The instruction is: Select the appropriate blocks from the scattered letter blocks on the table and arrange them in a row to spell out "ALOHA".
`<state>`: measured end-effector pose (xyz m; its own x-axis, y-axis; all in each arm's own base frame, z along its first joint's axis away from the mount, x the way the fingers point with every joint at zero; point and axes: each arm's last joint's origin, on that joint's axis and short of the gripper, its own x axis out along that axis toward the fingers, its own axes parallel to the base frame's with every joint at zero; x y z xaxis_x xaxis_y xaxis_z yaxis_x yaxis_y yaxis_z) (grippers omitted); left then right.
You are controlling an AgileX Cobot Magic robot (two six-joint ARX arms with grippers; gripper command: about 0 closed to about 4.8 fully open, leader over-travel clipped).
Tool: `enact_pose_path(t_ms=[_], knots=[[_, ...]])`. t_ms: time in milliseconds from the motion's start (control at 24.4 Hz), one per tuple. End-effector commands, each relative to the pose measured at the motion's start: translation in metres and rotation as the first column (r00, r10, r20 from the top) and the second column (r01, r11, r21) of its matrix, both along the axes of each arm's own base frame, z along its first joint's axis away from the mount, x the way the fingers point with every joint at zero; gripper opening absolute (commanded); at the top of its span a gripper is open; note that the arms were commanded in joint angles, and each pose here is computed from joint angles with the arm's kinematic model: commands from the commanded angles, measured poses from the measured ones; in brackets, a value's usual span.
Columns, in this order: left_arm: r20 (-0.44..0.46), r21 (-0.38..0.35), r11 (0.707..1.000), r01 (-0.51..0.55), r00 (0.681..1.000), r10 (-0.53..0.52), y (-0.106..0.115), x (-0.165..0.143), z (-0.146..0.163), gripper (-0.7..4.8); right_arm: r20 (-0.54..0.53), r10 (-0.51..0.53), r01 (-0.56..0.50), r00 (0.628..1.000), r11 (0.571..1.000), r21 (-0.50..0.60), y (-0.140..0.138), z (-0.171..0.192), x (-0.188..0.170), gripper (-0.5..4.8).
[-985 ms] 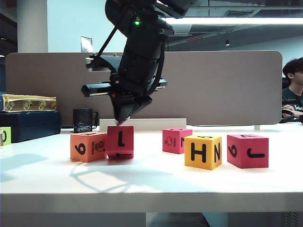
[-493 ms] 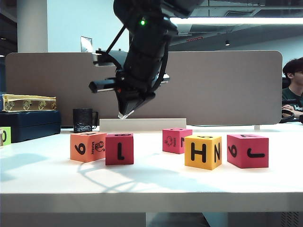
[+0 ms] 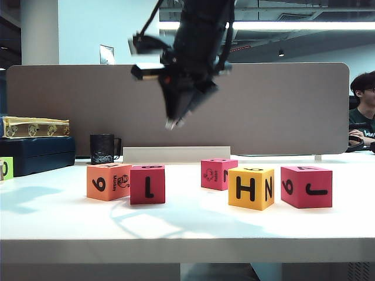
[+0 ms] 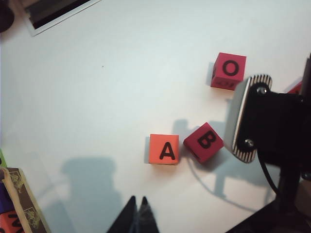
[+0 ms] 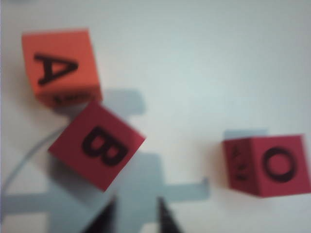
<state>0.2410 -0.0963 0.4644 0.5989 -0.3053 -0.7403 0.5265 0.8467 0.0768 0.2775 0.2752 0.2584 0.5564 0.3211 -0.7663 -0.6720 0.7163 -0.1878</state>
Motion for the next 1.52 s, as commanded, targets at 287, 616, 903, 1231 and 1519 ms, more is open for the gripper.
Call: enact_pose_path(t_ms=[287,616,903,1231,1519], knots=[[0.007,-0.008,1.0,0.0,1.0,0.0,-0.001,0.0,0.0,-0.06,-0.246,-0.029,0.057,0.969,0.992,0.109,0.012,-0.033,0.002,2.91],[-0.01,-0.018,1.0,-0.009,1.0,0.009,-0.001,0.0,0.0,-0.06,-0.301,-0.08,0.127,0.95,0.982,0.141,0.022,-0.058,0.011,4.64],[-0.021,-0.035,0.999,0.007,1.0,-0.008,-0.002,-0.001,-0.001,-0.06,-0.29,-0.1,0.163,0.952,0.966,0.2,0.03,-0.065,0.016,4.63],[-0.037,-0.028,1.0,0.007,0.999,-0.008,-0.001,-0.002,-0.002,-0.06,-0.266,-0.108,0.172,0.958,0.957,0.233,0.033,-0.063,0.018,2.73],[-0.044,-0.021,1.0,0.011,0.999,-0.012,-0.001,-0.003,-0.002,-0.06,-0.253,-0.149,0.199,0.956,0.962,0.186,0.03,-0.064,0.017,2.47]])
